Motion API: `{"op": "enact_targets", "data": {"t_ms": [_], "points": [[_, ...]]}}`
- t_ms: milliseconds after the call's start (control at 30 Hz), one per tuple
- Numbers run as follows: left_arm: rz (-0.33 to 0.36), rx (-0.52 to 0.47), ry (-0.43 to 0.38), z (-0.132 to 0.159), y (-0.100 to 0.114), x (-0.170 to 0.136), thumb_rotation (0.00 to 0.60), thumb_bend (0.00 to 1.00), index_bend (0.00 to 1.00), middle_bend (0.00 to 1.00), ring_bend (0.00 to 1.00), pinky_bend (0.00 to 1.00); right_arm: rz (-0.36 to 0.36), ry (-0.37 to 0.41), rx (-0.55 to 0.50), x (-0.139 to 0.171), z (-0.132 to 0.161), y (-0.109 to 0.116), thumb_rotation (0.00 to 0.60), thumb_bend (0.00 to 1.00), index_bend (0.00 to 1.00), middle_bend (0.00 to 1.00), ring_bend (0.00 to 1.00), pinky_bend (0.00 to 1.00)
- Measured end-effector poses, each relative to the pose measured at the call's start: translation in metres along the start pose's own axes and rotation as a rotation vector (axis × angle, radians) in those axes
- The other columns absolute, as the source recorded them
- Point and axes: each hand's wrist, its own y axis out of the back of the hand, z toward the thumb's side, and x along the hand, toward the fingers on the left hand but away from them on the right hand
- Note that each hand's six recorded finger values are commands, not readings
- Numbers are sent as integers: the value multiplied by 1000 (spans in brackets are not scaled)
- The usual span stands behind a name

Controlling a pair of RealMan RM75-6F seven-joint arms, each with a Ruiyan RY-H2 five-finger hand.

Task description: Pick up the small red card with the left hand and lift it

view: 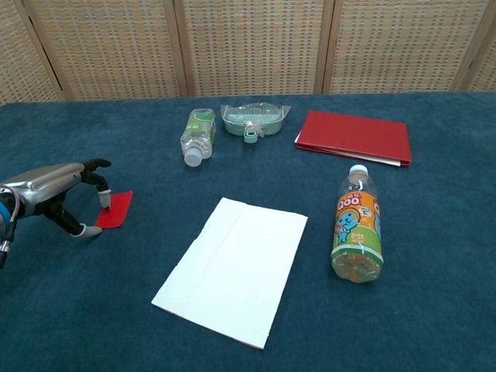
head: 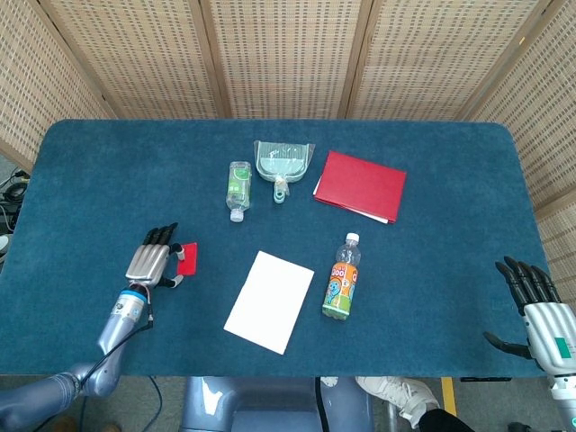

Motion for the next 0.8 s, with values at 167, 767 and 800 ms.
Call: {"op": "enact_targets", "data": {"t_ms": [167,767,800], "points": [[1,0,-4,1,0,0,600,369,482,0,0,0,2,0,0,0,0,0,600,0,0,0,0,0],[-18,11,-12,7,-4,-2,600,473,540,0,0,0,7,1,-6,0,0,0,600,0,0,0,0,0],[-17,10,-12,7,-4,-1,600,474,543,0,0,0,7,1,-7,0,0,0,600,0,0,0,0,0]]}}
